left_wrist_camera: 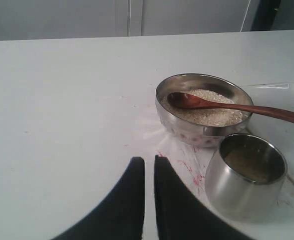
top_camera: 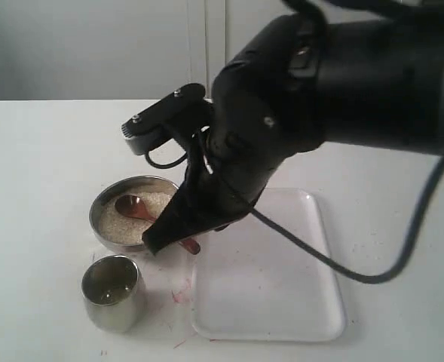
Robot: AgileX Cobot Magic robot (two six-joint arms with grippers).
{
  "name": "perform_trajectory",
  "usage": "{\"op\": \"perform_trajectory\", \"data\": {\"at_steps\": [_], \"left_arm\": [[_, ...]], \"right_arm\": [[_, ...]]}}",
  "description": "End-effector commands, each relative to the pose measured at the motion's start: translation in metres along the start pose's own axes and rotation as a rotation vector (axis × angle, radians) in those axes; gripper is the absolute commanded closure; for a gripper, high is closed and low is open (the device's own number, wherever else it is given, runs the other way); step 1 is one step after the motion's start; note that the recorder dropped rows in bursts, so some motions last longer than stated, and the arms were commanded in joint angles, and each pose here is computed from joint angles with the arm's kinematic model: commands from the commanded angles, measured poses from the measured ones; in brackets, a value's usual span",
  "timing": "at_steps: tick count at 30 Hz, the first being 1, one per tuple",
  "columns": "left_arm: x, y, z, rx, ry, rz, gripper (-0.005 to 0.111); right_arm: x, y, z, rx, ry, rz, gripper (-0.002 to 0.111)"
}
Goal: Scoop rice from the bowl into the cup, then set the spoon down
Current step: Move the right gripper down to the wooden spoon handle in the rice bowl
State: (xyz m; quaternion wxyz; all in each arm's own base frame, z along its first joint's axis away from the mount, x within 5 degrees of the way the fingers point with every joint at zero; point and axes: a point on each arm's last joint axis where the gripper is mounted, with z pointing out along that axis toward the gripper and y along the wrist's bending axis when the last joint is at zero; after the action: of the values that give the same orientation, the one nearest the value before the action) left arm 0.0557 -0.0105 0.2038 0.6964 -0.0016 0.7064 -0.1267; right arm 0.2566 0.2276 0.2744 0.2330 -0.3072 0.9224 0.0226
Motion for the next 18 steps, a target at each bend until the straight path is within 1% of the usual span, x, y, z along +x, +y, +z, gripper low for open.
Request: {"op": "perform_trajectory", "data": {"at_steps": [1, 6, 12, 14, 16, 18], "left_arm": [[-0.002, -0.001, 0.000, 0.009, -0.008, -0.006, 0.092], [-0.002, -0.001, 0.000, 0.009, -0.008, -0.006, 0.092], [-0.002, -0.001, 0.000, 0.009, -0.008, -0.006, 0.092], [-0.002, -0.001, 0.000, 0.009, -0.008, -0.006, 0.092], [-0.002, -0.001, 0.000, 0.009, -0.008, -0.006, 0.092], [-0.002, -0.001, 0.000, 0.009, -0.008, -0.006, 0.092]], "right_arm": [[-0.013, 0.005, 0.021, -0.003, -0.036, -0.012, 0.108], [-0.015, 0.008, 0.038, -0.002, -0.035, -0.027, 0.108], [-0.016, 0.008, 0.039, -0.008, -0.048, -0.041, 0.108], [-0.016, 0.009, 0.039, -0.011, -0.047, -0.078, 0.103], [-0.017, 0.009, 0.039, -0.016, -0.054, -0.101, 0.096], [-0.017, 0.009, 0.039, -0.016, -0.056, -0.111, 0.086]]}}
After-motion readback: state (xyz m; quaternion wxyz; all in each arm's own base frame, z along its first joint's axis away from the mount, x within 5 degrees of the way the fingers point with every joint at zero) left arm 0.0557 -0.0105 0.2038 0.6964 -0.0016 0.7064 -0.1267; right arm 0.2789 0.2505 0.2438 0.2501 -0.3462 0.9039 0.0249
